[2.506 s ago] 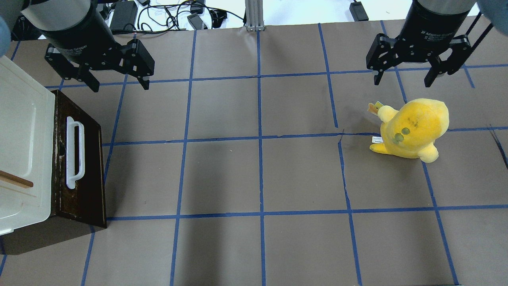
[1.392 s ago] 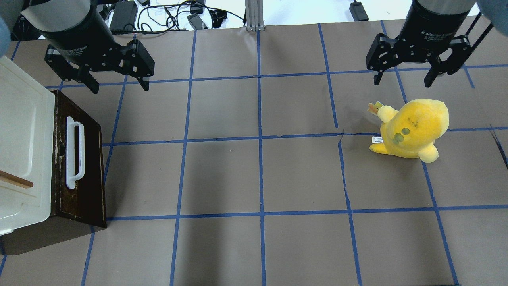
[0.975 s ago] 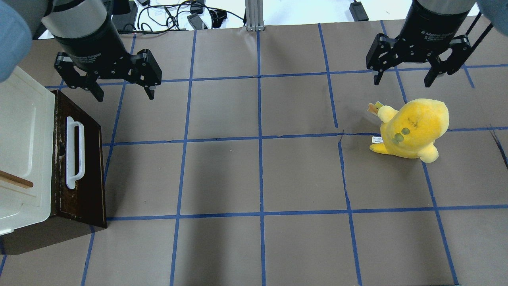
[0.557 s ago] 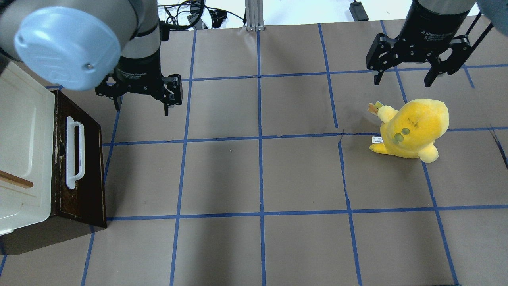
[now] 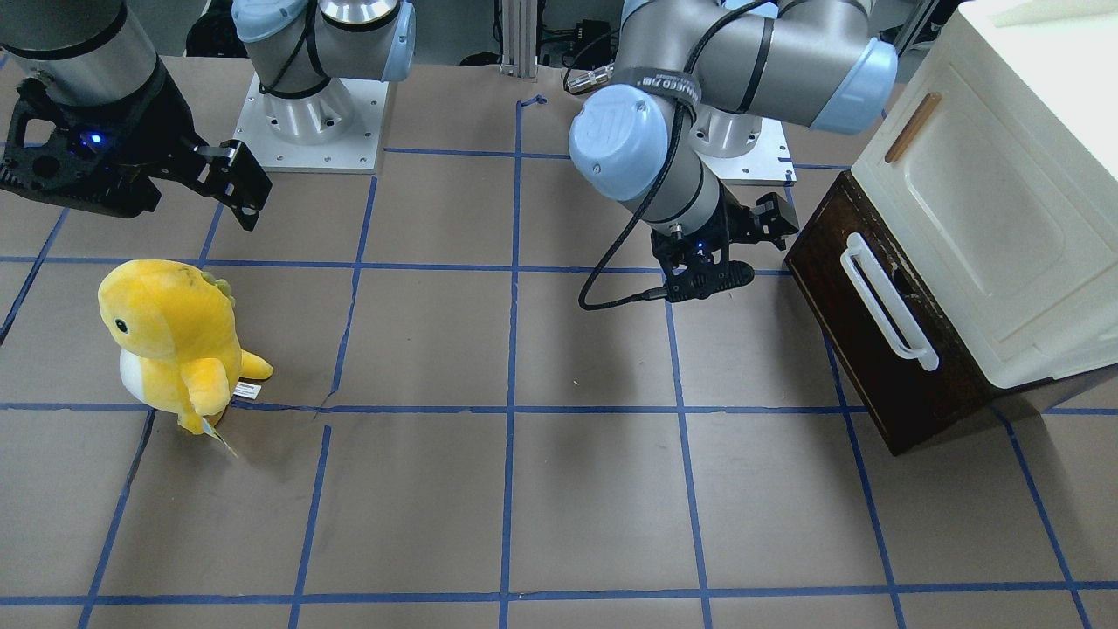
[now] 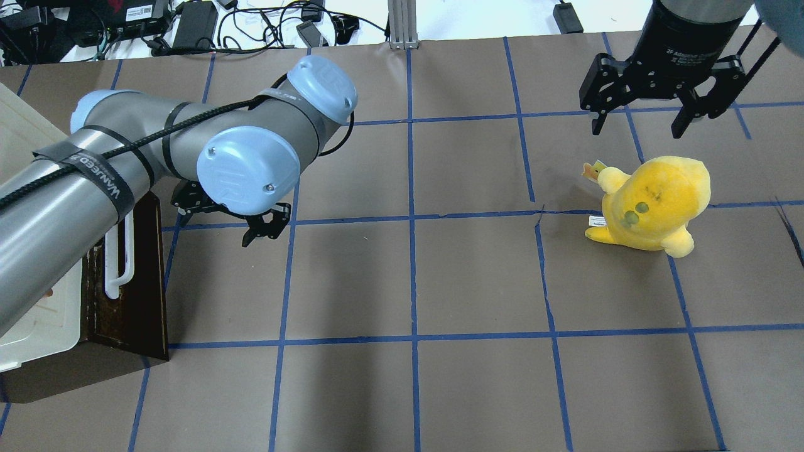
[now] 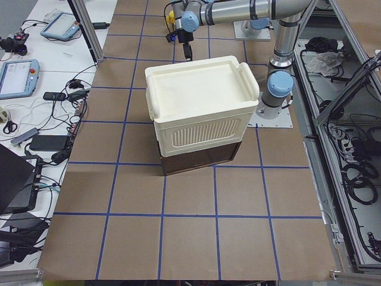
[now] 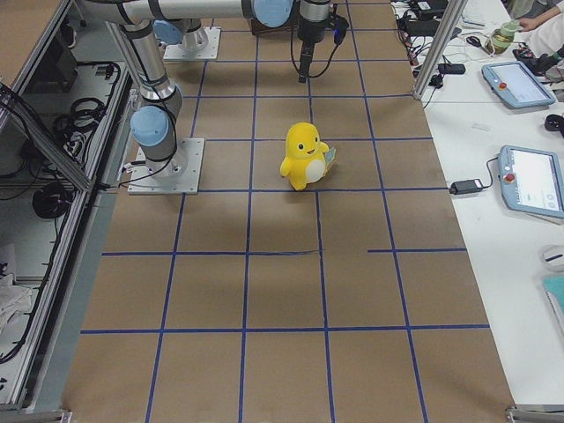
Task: Pull drawer sideways
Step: 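Move the left gripper down to the white drawer handle, then close the left gripper around the white drawer handle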
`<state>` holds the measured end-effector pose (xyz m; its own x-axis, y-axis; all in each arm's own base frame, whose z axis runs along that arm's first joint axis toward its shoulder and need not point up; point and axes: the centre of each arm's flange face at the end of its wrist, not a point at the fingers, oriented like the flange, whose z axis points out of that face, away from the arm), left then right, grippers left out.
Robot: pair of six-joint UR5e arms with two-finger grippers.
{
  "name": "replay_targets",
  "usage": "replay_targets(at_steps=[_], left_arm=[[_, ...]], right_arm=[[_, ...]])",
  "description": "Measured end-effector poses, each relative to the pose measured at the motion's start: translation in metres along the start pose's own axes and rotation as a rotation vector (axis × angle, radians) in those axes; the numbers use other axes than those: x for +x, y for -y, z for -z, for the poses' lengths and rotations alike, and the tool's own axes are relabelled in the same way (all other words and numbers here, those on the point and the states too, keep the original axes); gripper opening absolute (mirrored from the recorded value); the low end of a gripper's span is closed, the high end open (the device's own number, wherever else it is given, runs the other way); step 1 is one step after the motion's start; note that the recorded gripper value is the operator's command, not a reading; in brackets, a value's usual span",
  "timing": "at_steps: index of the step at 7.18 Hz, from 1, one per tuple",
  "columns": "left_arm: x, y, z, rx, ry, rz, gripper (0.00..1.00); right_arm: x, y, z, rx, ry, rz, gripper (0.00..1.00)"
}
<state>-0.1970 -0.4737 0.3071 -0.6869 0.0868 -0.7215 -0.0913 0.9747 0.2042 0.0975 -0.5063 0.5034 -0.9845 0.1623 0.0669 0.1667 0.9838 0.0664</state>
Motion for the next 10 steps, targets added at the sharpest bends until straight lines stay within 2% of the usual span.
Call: replay_targets(at_steps=[2, 4, 5, 6, 7, 8, 9, 10], left_arm=[[0.016, 0.010, -0.043, -0.021, 0.166, 0.017, 1.00], [0.008, 0.023, -0.110, -0.060, 0.339, 0.041, 1.00], [0.002, 0.027, -0.135, -0.068, 0.403, 0.051, 1.00], [0.002, 0.031, -0.150, -0.064, 0.450, 0.047, 0.94], [0.006, 0.037, -0.159, -0.049, 0.495, 0.035, 0.84], [0.010, 0.040, -0.166, -0.042, 0.520, 0.025, 0.61], [0.013, 0.042, -0.169, -0.039, 0.530, 0.019, 0.52], [0.014, 0.043, -0.170, -0.038, 0.534, 0.017, 0.48]], right_arm=[[0.000, 0.000, 0.000, -0.001, 0.000, 0.000, 1.00], [0.000, 0.000, 0.000, 0.000, 0.000, 0.000, 1.00], [0.000, 0.000, 0.000, 0.000, 0.000, 0.000, 1.00], [0.000, 0.000, 0.000, 0.000, 0.000, 0.000, 1.00], [0.000, 0.000, 0.000, 0.000, 0.000, 0.000, 1.00], [0.000, 0.000, 0.000, 0.000, 0.000, 0.000, 1.00], [0.000, 0.000, 0.000, 0.000, 0.000, 0.000, 1.00], [0.000, 0.000, 0.000, 0.000, 0.000, 0.000, 1.00]])
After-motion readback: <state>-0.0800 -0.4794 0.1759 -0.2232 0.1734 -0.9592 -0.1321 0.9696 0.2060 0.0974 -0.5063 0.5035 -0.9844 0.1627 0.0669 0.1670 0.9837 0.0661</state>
